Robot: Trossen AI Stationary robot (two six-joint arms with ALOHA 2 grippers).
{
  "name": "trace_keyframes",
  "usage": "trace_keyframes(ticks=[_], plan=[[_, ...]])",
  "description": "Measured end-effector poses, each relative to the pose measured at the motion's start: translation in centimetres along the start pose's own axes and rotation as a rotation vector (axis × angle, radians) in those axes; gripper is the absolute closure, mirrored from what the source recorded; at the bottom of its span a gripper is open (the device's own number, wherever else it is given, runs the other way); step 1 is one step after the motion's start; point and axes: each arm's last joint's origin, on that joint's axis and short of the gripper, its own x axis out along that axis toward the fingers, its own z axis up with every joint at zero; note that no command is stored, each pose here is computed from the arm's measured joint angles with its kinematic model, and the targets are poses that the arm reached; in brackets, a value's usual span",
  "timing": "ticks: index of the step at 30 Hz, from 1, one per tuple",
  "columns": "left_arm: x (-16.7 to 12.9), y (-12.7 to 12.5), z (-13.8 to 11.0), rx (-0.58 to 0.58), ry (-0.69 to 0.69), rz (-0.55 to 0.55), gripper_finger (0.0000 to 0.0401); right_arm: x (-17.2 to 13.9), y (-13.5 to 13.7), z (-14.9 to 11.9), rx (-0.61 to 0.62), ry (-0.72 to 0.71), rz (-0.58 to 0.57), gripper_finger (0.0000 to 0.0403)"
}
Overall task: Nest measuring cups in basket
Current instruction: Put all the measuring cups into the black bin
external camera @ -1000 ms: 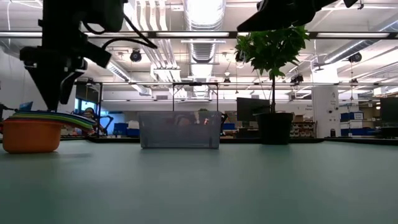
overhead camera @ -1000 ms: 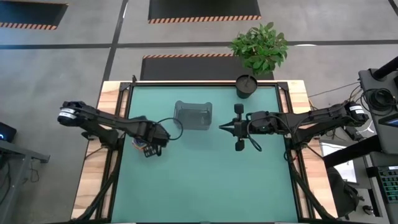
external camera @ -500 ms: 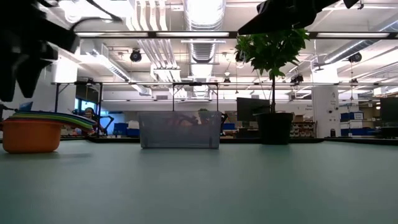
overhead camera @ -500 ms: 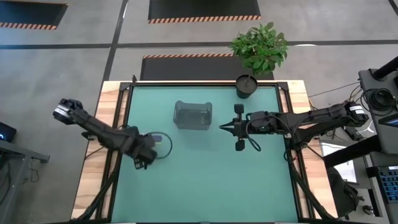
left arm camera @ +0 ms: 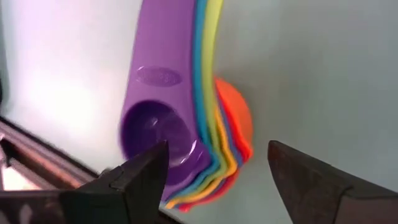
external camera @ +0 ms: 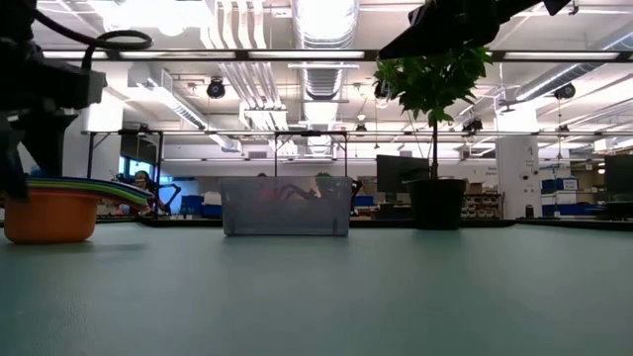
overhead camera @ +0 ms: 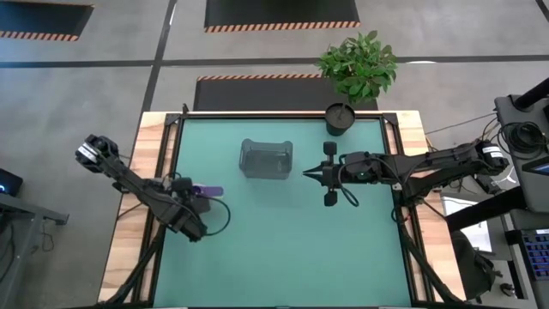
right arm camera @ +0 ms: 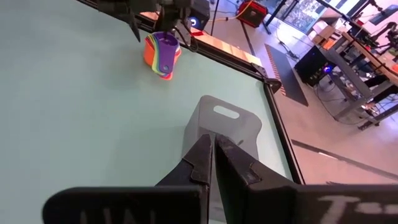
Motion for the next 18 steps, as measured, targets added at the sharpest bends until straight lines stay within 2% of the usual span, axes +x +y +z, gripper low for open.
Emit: trace_keyframes(ticks=[9,18], plan=[[2.0,-0.3,-0.7,-0.005,0.007,0.030,0.0174,0.0,0.0,0.0,-0.007,0.000,0.000,0.0394],[2.2,-0.6,-0.5,0.013,0.020,0.057,0.0265,0.0,0.0,0.0,-0.011,0.000,0.000,0.0394]])
